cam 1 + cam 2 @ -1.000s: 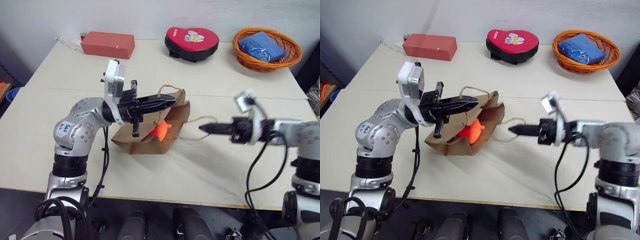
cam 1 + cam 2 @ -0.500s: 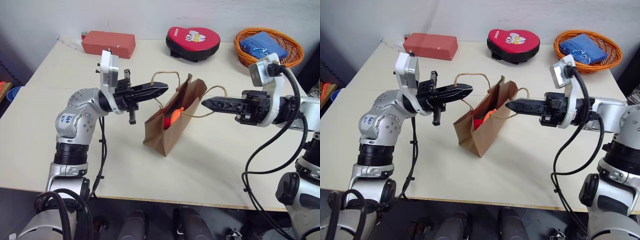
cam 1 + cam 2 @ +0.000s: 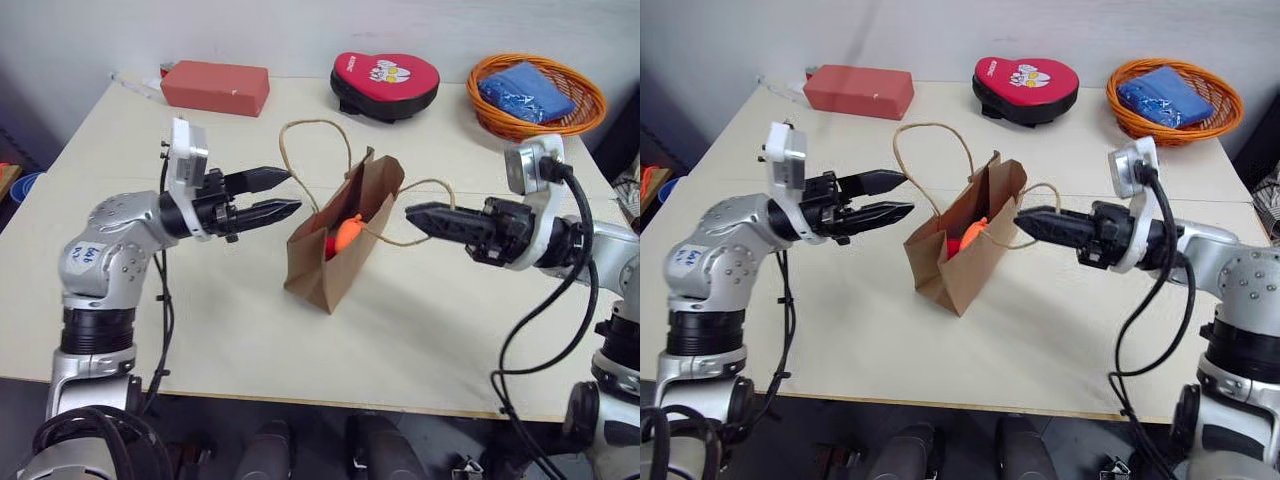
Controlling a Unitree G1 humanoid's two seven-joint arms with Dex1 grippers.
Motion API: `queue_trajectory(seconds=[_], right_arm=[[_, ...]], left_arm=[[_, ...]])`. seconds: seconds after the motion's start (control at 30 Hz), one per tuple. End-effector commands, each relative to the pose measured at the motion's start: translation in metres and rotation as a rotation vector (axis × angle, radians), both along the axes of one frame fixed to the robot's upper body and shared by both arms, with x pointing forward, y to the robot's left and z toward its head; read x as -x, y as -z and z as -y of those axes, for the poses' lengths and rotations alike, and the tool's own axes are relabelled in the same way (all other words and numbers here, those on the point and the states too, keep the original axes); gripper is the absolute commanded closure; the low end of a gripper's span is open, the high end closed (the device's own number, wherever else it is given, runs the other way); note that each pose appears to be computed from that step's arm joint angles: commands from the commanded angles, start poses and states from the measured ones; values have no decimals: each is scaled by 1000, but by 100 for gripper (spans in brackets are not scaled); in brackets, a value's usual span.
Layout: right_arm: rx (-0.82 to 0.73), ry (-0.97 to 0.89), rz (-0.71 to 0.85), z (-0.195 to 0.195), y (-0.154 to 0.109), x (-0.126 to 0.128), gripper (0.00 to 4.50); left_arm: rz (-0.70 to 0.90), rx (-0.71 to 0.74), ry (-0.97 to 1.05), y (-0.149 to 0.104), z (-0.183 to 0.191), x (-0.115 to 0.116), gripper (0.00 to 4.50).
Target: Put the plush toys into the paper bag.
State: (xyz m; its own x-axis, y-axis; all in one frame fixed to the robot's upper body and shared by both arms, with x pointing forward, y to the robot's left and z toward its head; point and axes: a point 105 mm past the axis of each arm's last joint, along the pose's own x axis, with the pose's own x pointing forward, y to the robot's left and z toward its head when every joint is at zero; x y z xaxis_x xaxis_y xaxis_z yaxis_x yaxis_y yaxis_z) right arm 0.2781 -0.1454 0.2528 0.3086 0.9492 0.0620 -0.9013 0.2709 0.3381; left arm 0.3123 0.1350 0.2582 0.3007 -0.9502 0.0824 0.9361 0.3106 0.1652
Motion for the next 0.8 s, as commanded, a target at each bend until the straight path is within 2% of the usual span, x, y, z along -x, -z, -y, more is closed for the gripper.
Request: queue_trajectory(seconds=[0.03,0.1,0.2,0.37,0.4,0.5,0.53,0.57,0.8], right_arm=[[69,16,81,17,5,6,135],[134,-9,27,29,24,13,134],[174,-24,15,37,43,19,134],[141,-10,71,32,50,13,134],[158,-10,86,30,54,12,134],[281,4,274,21,68,2,134],[321,-11,318,17,73,1,173],[329,-27,338,10,79,0,190],[246,-50,509,-51,89,-2,434]], left_arm=[[30,-11,-26,-11,-20,17,44],[-11,-33,-24,-2,-27,27,3],[-80,-93,-13,21,-27,43,3],[-104,-99,-37,41,-14,51,3],[-106,-89,-43,44,-10,51,3],[-105,-64,-64,53,2,50,3],[-98,-66,-74,57,7,49,0],[-97,-58,-79,59,13,48,0],[-79,49,-99,58,44,44,0]])
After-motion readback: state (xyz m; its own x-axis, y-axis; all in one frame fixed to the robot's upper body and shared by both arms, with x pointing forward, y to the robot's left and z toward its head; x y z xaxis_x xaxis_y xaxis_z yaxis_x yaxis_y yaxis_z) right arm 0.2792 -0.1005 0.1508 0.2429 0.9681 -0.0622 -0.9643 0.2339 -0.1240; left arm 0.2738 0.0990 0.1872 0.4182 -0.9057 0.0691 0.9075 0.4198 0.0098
